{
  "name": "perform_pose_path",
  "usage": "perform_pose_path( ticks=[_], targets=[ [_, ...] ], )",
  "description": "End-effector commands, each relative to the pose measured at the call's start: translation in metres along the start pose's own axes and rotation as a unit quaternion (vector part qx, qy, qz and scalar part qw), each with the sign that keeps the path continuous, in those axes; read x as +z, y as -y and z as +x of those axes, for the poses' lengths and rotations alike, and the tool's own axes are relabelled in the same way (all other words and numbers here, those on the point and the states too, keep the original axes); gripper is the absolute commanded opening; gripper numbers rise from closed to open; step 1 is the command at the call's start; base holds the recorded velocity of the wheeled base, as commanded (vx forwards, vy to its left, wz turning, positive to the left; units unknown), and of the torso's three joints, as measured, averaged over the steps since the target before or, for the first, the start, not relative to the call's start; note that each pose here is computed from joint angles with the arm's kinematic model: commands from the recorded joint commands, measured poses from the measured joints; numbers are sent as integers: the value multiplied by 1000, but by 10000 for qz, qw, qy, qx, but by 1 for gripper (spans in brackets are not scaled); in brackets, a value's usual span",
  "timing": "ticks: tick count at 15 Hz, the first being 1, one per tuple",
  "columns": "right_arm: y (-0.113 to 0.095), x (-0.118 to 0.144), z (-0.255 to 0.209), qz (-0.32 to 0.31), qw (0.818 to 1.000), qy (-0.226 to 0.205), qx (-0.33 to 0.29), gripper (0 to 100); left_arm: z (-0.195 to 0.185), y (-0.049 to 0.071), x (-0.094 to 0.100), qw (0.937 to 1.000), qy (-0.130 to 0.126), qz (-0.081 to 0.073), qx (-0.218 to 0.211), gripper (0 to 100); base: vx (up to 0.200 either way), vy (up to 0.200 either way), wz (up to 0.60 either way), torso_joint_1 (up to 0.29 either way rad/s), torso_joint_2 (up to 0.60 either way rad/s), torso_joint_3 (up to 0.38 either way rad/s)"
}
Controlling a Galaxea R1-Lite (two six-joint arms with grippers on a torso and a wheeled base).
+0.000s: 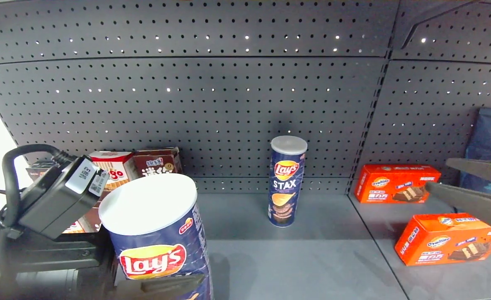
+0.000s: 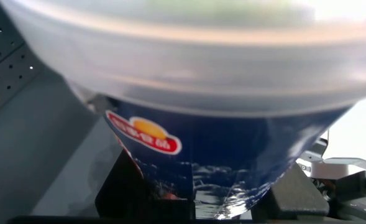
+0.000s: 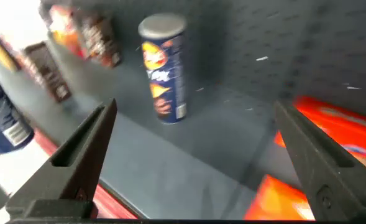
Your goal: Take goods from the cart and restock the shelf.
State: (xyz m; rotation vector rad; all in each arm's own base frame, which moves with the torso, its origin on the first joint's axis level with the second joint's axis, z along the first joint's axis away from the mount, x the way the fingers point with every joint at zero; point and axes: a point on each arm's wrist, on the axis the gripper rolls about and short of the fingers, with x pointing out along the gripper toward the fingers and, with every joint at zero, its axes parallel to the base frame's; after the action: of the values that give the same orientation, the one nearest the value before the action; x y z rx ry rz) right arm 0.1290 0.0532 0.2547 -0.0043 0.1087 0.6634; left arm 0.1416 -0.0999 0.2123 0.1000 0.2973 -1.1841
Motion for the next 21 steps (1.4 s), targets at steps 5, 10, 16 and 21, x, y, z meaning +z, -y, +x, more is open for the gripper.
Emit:
perform_pose_path(
  ticks=[5, 10, 16, 21],
  targets=[
    [22, -19, 80, -618, 9937, -702, 620, 100, 2, -1, -1, 10000, -34, -24, -12, 0, 0, 0, 0, 0, 0, 0],
    [36, -19, 136, -809, 9823, -193, 1678, 100, 4, -3, 0, 10000, -36, -27, -50, 0, 0, 0, 0, 0, 0, 0],
    [43, -28, 183, -778, 9789, -276, 1867, 100, 7, -4, 0, 9999, -73, -54, -55, 0, 0, 0, 0, 0, 0, 0],
    [50, -47, 201, -672, 9758, -412, 2038, 100, 9, -7, 2, 9999, -72, -56, -48, 0, 0, 0, 0, 0, 0, 0]
  ],
)
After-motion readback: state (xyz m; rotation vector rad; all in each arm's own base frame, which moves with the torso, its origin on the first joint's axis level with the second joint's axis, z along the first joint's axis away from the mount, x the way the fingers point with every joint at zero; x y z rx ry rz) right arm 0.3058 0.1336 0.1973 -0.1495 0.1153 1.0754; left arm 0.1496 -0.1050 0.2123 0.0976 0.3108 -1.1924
